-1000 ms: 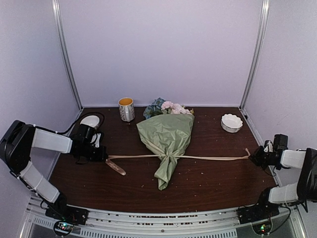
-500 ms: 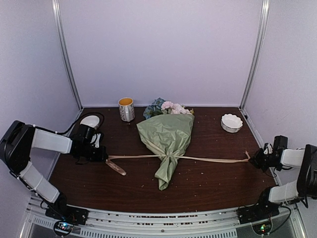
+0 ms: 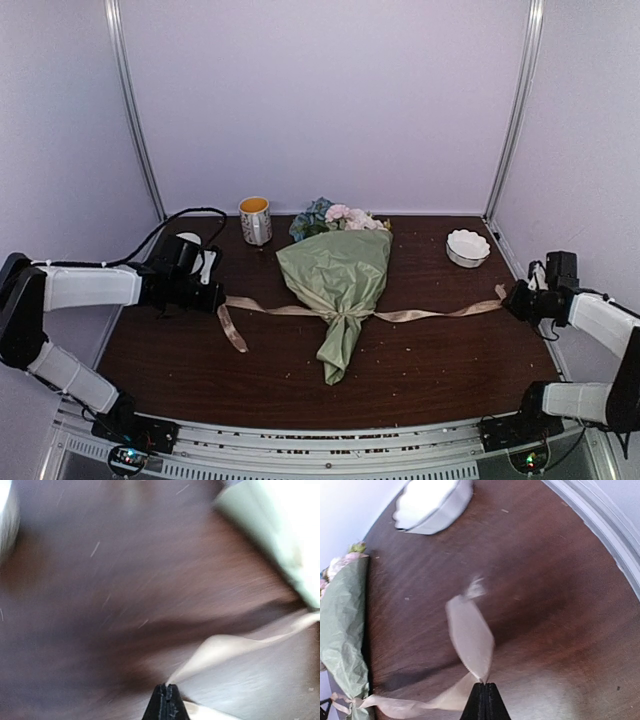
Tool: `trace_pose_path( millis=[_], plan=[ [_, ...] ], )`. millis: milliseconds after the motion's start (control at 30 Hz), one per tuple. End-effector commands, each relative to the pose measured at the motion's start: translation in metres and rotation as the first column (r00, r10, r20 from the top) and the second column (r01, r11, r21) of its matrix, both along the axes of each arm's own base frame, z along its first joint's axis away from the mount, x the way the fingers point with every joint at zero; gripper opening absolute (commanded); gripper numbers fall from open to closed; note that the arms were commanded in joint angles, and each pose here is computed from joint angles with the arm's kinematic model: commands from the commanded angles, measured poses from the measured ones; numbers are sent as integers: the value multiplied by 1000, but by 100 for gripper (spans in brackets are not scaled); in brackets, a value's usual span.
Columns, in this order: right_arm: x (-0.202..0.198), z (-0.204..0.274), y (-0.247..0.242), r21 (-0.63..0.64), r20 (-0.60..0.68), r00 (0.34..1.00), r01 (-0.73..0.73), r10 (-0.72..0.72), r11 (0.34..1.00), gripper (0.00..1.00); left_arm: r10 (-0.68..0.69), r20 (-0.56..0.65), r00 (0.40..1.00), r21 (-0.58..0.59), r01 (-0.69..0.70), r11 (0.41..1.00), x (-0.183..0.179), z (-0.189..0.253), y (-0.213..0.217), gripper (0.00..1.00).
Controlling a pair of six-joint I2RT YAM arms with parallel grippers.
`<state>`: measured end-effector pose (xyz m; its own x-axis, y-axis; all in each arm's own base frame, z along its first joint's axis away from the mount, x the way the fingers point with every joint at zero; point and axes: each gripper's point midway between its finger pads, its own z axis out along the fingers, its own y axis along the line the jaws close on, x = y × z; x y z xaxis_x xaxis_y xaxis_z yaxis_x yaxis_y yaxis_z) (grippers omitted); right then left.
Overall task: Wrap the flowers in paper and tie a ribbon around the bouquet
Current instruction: Tie the ribbon around the folded bouquet.
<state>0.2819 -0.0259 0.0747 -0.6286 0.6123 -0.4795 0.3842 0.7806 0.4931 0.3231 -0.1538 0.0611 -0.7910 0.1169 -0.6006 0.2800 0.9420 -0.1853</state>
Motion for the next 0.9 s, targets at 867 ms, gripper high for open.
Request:
trace_pose_path(
  millis=[867],
  plan=[
    [-11, 282, 172, -180, 591, 624, -517, 512, 837, 0, -260, 591, 763, 86, 261, 962, -26, 199, -60, 0]
  ],
)
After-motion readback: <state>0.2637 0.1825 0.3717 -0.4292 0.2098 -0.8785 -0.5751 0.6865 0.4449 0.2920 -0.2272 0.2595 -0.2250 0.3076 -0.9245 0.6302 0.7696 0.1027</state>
